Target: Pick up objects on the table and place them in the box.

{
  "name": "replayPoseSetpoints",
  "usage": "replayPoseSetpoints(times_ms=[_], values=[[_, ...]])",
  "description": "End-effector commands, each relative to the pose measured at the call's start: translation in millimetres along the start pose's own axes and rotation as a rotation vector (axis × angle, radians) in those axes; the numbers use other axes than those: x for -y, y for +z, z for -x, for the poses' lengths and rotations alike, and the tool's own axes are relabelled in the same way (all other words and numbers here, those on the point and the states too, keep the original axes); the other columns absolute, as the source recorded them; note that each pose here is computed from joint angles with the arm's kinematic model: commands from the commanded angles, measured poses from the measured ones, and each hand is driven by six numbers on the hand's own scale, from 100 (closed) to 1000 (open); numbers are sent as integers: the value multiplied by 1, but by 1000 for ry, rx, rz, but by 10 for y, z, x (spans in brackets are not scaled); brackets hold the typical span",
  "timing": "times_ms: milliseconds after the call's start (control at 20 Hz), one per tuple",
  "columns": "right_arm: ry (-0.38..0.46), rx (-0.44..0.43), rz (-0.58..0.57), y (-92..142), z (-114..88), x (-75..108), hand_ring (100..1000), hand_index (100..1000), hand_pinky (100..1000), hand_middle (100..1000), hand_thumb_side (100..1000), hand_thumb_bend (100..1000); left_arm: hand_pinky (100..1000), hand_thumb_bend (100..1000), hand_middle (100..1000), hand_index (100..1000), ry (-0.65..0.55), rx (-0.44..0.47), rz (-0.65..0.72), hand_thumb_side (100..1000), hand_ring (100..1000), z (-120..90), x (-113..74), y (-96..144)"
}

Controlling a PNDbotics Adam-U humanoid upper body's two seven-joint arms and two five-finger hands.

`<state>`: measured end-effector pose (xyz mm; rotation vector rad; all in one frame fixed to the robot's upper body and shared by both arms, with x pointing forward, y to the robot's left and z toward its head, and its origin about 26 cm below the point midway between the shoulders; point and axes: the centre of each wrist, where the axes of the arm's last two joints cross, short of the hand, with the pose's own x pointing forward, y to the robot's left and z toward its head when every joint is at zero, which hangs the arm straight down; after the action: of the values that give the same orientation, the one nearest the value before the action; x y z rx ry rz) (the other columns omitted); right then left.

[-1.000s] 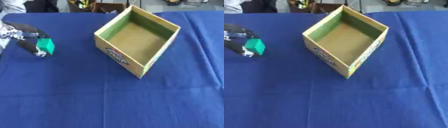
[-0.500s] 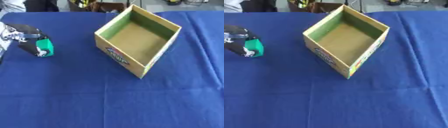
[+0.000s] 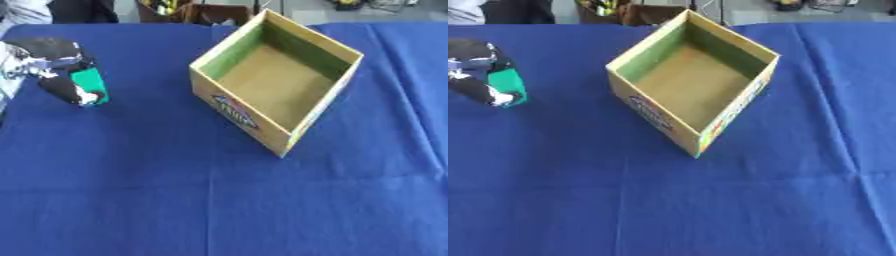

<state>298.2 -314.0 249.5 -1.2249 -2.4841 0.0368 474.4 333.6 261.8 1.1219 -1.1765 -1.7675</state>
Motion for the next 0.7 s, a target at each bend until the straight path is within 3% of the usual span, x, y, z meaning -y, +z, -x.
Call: replayPoseSetpoints(times_ms=[50,250,400,700], values=[[1,15,12,-48,-25,43,702,666,705,582,920,100,502,100,414,634,-19,-28,-90,581,500,66,-176,80],[8,11,12,-38,-16,52,701,665,704,581,917,100,466,100,405,612,-22,-45,-166,604,484,30,-272,93],[14,9,13,-35,-9,60,701,665,703,581,913,100,449,100,395,601,-18,-29,-235,611,471,-65,-449,92],[11,13,11,-43,-16,56,701,666,702,580,910,100,443,100,390,596,-38,100,-367,586,456,-539,-973,13]])
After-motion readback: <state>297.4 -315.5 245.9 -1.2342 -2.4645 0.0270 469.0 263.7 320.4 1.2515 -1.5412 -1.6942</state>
